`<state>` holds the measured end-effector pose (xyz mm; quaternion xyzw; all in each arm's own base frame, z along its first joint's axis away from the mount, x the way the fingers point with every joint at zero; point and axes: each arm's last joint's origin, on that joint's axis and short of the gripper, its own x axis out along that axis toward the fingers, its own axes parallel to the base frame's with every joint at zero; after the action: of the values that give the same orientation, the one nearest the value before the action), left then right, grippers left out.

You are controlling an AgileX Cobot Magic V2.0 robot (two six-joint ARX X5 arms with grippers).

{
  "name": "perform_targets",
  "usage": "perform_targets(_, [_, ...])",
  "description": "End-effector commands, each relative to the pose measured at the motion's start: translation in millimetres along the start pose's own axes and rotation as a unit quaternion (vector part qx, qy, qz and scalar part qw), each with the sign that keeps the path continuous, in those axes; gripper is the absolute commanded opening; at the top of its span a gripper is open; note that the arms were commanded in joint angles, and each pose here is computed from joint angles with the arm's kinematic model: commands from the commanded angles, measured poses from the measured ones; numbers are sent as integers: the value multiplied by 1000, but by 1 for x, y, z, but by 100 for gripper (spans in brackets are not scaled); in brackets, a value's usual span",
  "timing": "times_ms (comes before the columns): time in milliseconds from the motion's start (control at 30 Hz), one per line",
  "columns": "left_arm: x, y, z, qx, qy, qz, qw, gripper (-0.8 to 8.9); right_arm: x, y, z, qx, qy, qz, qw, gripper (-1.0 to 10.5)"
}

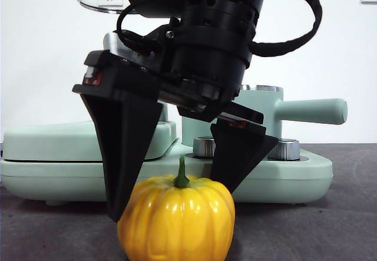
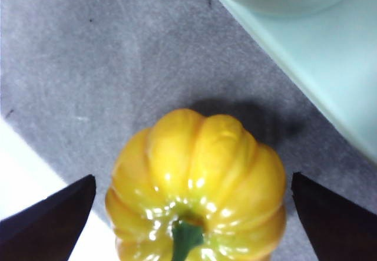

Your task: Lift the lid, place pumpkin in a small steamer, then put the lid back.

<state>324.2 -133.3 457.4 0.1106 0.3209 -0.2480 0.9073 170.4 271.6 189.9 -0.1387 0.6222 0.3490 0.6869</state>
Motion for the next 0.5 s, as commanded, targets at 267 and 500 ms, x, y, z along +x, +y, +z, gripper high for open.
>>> perform_targets(267, [-7,-1,7,1,-26,2,1000,49,17,2,3,-1,23,-5,1000,479])
perform_targets(500, [-5,-1,6,-2,-21,2,1000,49,20,1,2,-1,34,-8,999,313])
